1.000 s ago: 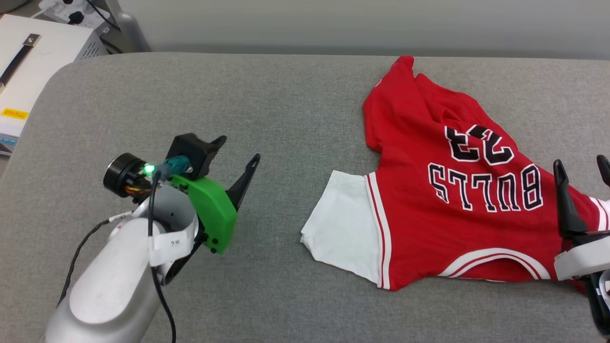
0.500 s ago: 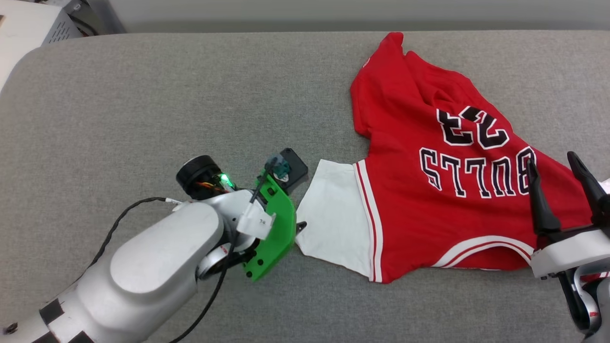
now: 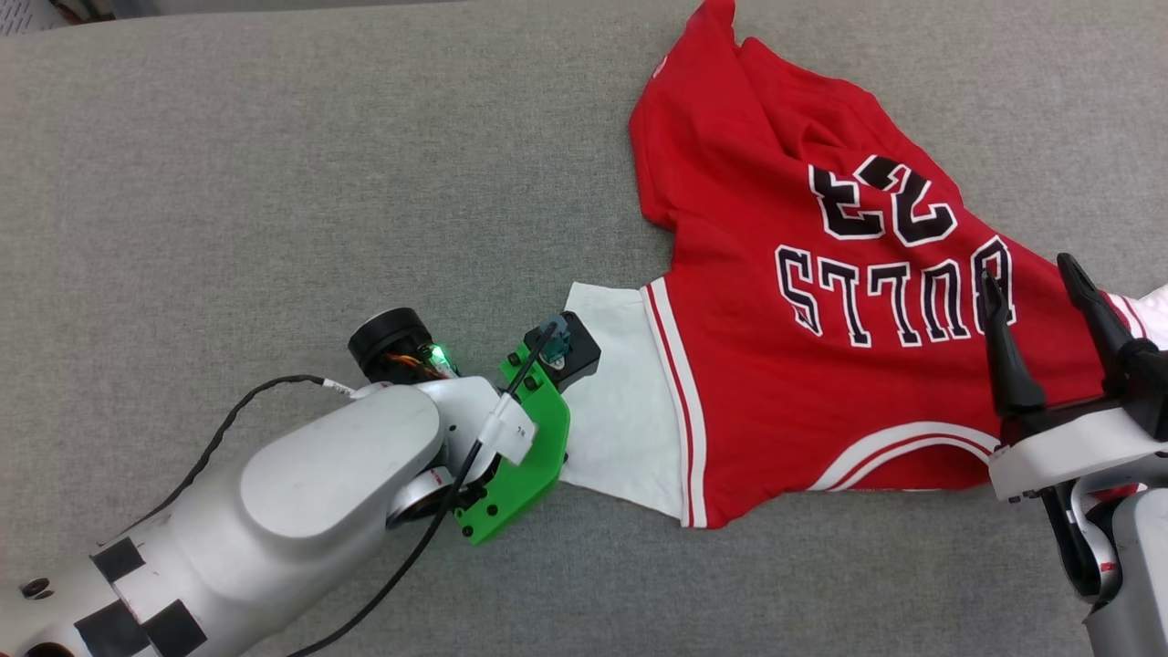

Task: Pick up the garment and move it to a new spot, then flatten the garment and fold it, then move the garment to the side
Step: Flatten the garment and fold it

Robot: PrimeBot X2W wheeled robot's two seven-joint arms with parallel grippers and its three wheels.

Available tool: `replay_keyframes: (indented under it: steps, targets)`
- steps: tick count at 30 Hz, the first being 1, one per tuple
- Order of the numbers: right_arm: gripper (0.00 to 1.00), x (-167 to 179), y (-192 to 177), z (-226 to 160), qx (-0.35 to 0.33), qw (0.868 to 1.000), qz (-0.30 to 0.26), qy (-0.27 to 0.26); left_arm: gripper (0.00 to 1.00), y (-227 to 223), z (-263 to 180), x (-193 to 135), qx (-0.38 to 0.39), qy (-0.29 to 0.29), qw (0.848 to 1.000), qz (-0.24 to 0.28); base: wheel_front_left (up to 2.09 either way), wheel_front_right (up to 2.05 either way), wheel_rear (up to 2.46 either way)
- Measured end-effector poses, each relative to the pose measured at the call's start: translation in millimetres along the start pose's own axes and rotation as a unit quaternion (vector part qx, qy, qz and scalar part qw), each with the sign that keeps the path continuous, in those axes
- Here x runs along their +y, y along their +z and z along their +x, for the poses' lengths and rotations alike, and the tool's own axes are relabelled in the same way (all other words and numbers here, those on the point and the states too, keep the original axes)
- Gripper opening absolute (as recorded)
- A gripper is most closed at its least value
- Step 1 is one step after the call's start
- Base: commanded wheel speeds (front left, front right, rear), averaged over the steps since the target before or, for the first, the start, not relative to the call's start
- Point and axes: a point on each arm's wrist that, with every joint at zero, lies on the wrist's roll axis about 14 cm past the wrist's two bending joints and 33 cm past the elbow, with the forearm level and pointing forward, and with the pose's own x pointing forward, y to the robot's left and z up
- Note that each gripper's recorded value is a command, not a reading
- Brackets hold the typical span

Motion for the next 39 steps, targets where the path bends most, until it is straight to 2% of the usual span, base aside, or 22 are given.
replay_keyframes:
  steps: [3,4,5,6,14,18,27,36,37,38,39]
  targets:
    - [1.0,-1.3,-7.4,0.1,0.008,1.0,0.001,-0.002,0.99,0.0,6.1,1.1,0.003,-0.007,1.0,0.004,0.0,0.0,0.0]
    - [1.0,-1.9,-8.9,0.3,0.01,1.0,0.001,-0.003,0.37,0.1,7.5,0.7,0.003,-0.008,1.0,0.004,0.0,0.0,0.0]
    - [1.0,-2.6,-10.2,0.5,0.012,1.0,0.001,-0.004,0.02,1.2,8.7,1.1,-0.002,-0.009,1.0,0.003,0.0,0.0,0.0]
    - [1.0,-2.9,-11.1,1.1,0.013,1.0,0.001,-0.004,0.0,1.7,9.1,2.2,-0.006,-0.008,1.0,0.001,0.0,0.0,0.0]
    - [1.0,-0.1,-2.4,1.5,0.0,1.0,-0.001,-0.001,0.0,17.9,-6.3,10.2,-0.082,0.01,0.996,-0.024,0.0,0.0,0.0]
    - [1.0,-0.4,1.8,-5.0,-0.003,1.0,0.0,-0.003,0.0,14.0,-33.6,35.3,-0.114,0.054,0.991,-0.054,0.0,0.0,0.0]
    - [1.0,4.9,10.7,-9.3,-0.014,1.0,0.001,0.004,0.0,-46.8,-85.4,82.4,-0.11,0.156,0.97,-0.151,0.0,0.0,0.0]
    - [1.0,-6.3,17.7,-12.4,-0.008,1.0,-0.02,0.003,0.0,-103.8,-85.1,90.2,-0.077,0.187,0.953,-0.225,0.0,0.0,0.0]
    - [1.0,-7.8,20.6,-12.7,-0.008,1.0,-0.023,0.004,0.43,-103.8,-85.7,90.6,-0.086,0.191,0.95,-0.233,0.0,0.0,0.0]
    - [1.0,-9.0,22.8,-13.0,-0.008,1.0,-0.025,0.004,1.0,-102.5,-86.8,91.4,-0.097,0.195,0.947,-0.237,0.0,0.0,0.0]
    - [1.0,-10.0,26.2,-13.3,-0.006,1.0,-0.028,0.007,1.0,-99.3,-89.1,93.2,-0.113,0.203,0.943,-0.24,0.0,0.0,0.0]
